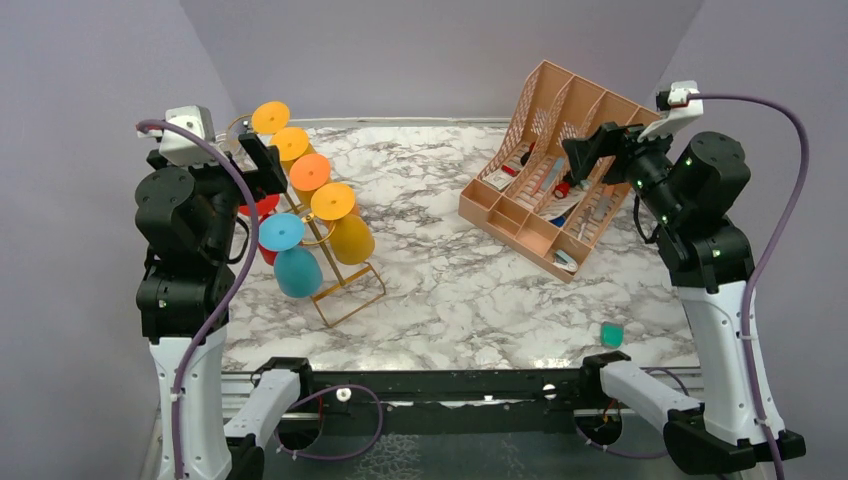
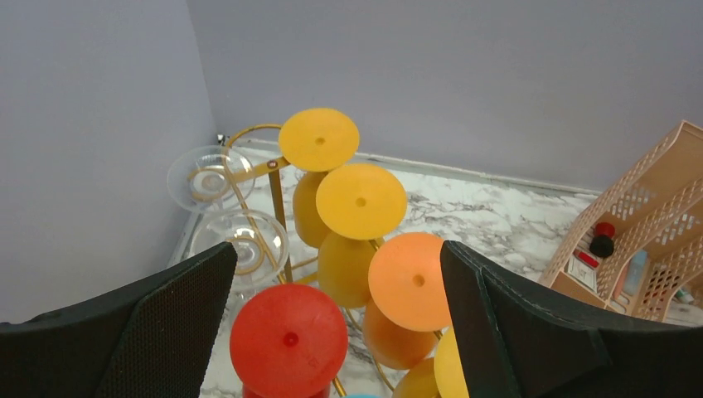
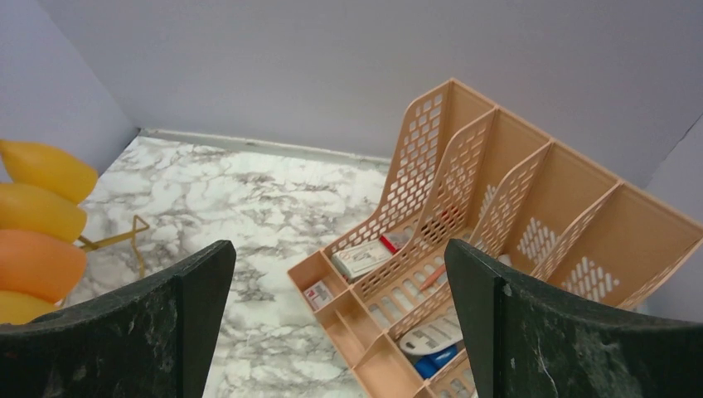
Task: Take the wine glass off the wine glass rack
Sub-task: Adjust the wine rack at the center of the board.
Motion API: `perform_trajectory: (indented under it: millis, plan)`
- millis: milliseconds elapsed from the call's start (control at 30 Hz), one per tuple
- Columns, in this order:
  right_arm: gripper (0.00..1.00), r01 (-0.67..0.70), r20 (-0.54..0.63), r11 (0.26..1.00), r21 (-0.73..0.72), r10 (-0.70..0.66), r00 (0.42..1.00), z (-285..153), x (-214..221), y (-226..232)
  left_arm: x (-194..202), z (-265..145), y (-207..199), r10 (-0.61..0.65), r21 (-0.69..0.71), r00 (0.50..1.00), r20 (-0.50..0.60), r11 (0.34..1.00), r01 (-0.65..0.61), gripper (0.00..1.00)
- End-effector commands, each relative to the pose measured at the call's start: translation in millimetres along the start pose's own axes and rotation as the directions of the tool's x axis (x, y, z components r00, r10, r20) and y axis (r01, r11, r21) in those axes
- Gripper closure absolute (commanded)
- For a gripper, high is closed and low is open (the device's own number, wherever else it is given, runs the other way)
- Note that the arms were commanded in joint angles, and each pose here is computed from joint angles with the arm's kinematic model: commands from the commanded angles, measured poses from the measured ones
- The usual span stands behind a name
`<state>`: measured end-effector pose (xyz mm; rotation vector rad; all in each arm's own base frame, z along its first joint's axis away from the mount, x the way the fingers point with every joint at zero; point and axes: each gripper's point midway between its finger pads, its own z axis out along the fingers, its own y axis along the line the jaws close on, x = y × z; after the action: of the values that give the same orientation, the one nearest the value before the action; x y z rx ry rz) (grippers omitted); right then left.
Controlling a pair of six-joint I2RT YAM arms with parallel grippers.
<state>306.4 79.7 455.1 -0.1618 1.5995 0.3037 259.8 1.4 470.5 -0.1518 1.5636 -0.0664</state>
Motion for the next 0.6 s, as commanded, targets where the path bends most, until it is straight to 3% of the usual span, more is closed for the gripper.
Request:
perform_trajectory:
  millis: [0, 133, 333, 567]
  plan:
    - [0.01, -0.103, -0.025, 0.992, -0.066, 0.102, 0.994, -14.0, 21.4, 16.9, 21.4, -17.1, 6.3, -0.075, -0.045, 0.996, -0.039, 0.996, 0.073, 0.01]
    - [0.01, -0.159, -0.083, 0.971, -0.177, 0.146, 0.986, -25.3, 54.3, 38.2, 40.4, -37.2, 13.3, -0.140, -0.091, 0.988, -0.068, 0.987, 0.134, 0.01]
    - [0.01, -0.288, -0.216, 0.884, -0.369, 0.219, 0.951, -47.0, 110.7, 77.1, 47.0, -70.9, 27.2, -0.211, -0.169, 0.976, -0.058, 0.965, 0.199, 0.01]
    - [0.01, -0.412, -0.398, 0.788, -0.458, 0.232, 0.887, -65.4, 169.7, 101.0, 36.9, -103.5, 43.6, -0.273, -0.257, 0.962, -0.015, 0.931, 0.260, 0.01]
